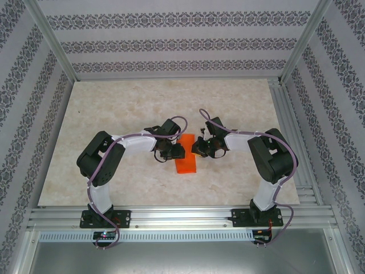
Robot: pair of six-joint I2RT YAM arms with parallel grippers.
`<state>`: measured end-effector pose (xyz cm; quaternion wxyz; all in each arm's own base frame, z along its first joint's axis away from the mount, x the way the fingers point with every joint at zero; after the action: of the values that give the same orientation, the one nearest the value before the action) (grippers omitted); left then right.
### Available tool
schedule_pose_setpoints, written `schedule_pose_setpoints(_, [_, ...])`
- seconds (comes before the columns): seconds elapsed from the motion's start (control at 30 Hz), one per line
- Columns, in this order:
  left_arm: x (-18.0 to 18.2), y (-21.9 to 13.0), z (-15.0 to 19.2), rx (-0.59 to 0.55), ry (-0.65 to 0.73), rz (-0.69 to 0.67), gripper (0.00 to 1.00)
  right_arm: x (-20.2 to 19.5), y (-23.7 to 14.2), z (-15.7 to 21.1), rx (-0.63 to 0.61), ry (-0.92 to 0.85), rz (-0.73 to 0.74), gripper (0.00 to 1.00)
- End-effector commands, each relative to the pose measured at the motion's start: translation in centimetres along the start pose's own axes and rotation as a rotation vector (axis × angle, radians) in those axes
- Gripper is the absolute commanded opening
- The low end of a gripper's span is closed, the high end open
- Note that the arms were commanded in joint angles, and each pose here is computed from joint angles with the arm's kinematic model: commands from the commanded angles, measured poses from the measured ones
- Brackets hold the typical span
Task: Fold a paper plane with a square sheet of paper (fold left side to right side)
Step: Hold the square sheet of paper at the center of the table.
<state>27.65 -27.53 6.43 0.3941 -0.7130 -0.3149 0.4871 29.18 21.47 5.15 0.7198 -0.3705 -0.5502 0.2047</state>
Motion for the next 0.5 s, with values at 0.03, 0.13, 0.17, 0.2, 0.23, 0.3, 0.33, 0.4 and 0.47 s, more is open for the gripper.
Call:
schedule_pose_setpoints(0.03, [1.7,1.4,1.6,0.047,-0.012,-0.044,0.31,1.7,-1.4,-0.5,-0.027,-0.025,-0.053,0.14])
schedule_pose_setpoints(0.13, [1.7,1.4,1.7,0.047,-0.015,-0.043,0.31,2.8,-2.8,-1.0,-0.051,-0.036,-0.088,0.14])
schedule_pose_setpoints(0.17, [1.7,1.4,1.7,0.046,-0.014,-0.042,0.31,3.1,-3.1,-1.1,-0.056,-0.038,-0.096,0.14])
schedule_pose_setpoints(0.2, [1.7,1.4,1.6,0.045,-0.015,-0.038,0.31,3.5,-3.2,-1.2,-0.060,-0.040,-0.106,0.14])
schedule_pose_setpoints(0.23, [1.6,1.5,1.6,0.044,-0.016,-0.036,0.31,3.8,-3.1,-1.4,-0.063,-0.039,-0.118,0.14])
schedule_pose_setpoints(0.3, [1.6,1.5,1.6,0.045,-0.016,-0.035,0.31,4.3,-2.7,-1.8,-0.057,-0.025,-0.154,0.14])
schedule_pose_setpoints(0.33, [1.6,1.5,1.6,0.046,-0.017,-0.034,0.31,4.7,-2.4,-2.0,-0.052,-0.020,-0.169,0.14])
schedule_pose_setpoints(0.4, [1.6,1.5,1.5,0.045,-0.015,-0.036,0.30,5.0,-1.7,-2.4,-0.045,-0.013,-0.175,0.13])
schedule_pose_setpoints(0.47, [1.5,1.4,1.5,0.045,-0.013,-0.036,0.30,5.6,-1.0,-2.6,-0.037,-0.018,-0.177,0.13])
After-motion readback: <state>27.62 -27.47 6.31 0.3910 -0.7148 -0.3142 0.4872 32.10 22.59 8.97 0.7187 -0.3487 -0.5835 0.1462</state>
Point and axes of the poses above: each hand's point on the last joint's axis, 136 mm out from that joint toward the fingers, its own y axis out along the fingers, its own x axis along the line the jaws close on, z = x × y, the point moved 5 cm from there along -y, back along the fingers, and after that the axes turned 14 degrees about y, right-handed, at the moved point
